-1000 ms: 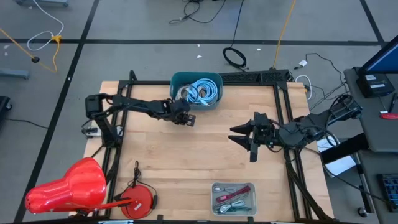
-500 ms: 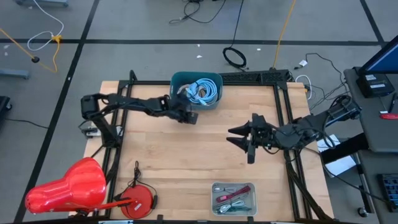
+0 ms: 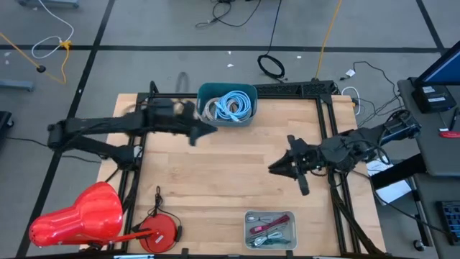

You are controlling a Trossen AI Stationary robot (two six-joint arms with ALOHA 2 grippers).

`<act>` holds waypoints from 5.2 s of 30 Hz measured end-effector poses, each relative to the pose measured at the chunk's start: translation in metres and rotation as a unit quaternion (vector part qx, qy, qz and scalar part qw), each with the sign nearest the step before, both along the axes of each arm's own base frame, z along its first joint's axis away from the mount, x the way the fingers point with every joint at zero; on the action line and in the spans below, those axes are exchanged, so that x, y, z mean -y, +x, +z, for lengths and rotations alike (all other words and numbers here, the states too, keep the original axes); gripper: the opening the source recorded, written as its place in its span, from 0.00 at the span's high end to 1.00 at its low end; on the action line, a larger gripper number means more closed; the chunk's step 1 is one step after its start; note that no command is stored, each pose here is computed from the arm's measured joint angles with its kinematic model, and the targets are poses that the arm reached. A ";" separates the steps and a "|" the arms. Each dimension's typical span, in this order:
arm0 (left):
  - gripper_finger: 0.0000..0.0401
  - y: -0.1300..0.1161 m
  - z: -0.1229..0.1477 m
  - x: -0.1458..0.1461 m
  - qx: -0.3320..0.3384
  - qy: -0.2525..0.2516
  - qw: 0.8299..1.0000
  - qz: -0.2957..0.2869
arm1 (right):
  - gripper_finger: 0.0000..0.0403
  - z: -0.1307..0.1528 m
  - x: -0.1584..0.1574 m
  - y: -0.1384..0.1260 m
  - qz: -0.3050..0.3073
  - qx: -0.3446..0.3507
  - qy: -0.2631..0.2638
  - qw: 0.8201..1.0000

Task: Pick & Place USB Port
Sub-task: Return to Home Position

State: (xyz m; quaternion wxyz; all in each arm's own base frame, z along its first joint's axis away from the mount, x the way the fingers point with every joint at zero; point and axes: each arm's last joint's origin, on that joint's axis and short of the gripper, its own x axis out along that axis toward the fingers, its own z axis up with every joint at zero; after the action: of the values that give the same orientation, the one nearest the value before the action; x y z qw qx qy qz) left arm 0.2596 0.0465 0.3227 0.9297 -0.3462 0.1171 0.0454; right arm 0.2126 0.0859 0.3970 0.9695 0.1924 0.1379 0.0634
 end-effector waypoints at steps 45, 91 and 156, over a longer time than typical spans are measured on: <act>1.00 -0.144 -0.165 0.050 0.057 0.007 0.990 0.128 | 1.00 -0.242 0.059 -0.126 -0.107 0.013 0.080 0.991; 0.94 -0.145 -0.175 0.054 0.003 0.016 0.993 0.119 | 1.00 -0.245 0.059 -0.126 -0.114 0.005 0.116 0.987; 0.94 -0.145 -0.175 0.054 0.004 0.015 0.993 0.120 | 1.00 -0.245 0.059 -0.126 -0.114 0.004 0.115 0.987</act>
State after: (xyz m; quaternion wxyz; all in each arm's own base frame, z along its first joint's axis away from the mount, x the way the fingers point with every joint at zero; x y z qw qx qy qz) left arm 0.1147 -0.0071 0.1479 0.9232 -0.3435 0.0702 0.1571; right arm 0.0866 0.0272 0.1520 0.9423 0.3171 0.1028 -0.0311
